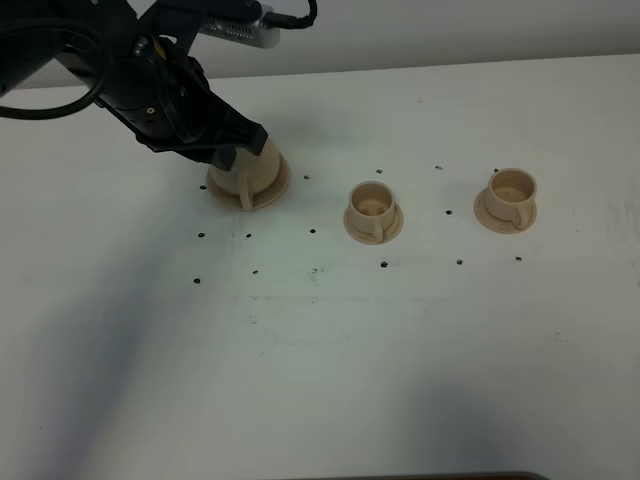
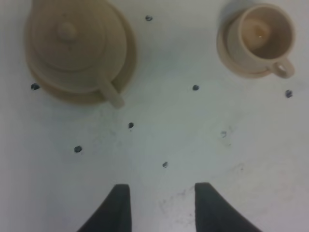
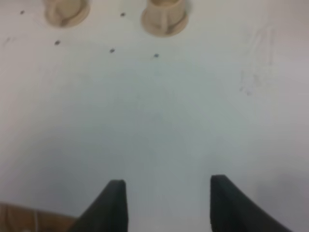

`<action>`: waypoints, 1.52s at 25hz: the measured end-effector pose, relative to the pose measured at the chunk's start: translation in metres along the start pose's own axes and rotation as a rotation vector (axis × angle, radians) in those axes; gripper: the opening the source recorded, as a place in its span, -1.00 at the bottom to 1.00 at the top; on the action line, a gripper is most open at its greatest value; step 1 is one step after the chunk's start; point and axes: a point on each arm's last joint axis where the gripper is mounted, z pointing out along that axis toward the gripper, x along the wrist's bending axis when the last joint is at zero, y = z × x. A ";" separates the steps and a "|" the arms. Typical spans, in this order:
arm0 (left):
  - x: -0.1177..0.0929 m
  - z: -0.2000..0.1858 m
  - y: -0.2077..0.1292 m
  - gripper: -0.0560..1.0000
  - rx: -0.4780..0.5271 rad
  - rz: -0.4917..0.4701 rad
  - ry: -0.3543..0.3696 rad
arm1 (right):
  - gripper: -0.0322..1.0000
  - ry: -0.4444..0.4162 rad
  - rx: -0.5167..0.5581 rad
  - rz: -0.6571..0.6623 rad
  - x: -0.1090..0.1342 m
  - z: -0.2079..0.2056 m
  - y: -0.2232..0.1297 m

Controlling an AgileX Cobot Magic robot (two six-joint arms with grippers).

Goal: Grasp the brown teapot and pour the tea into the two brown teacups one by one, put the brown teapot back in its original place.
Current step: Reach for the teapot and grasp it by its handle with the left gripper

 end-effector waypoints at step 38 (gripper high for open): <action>0.008 0.028 0.013 -0.26 0.179 -0.288 0.076 | -0.14 -0.021 -0.185 0.043 0.009 -0.021 -0.014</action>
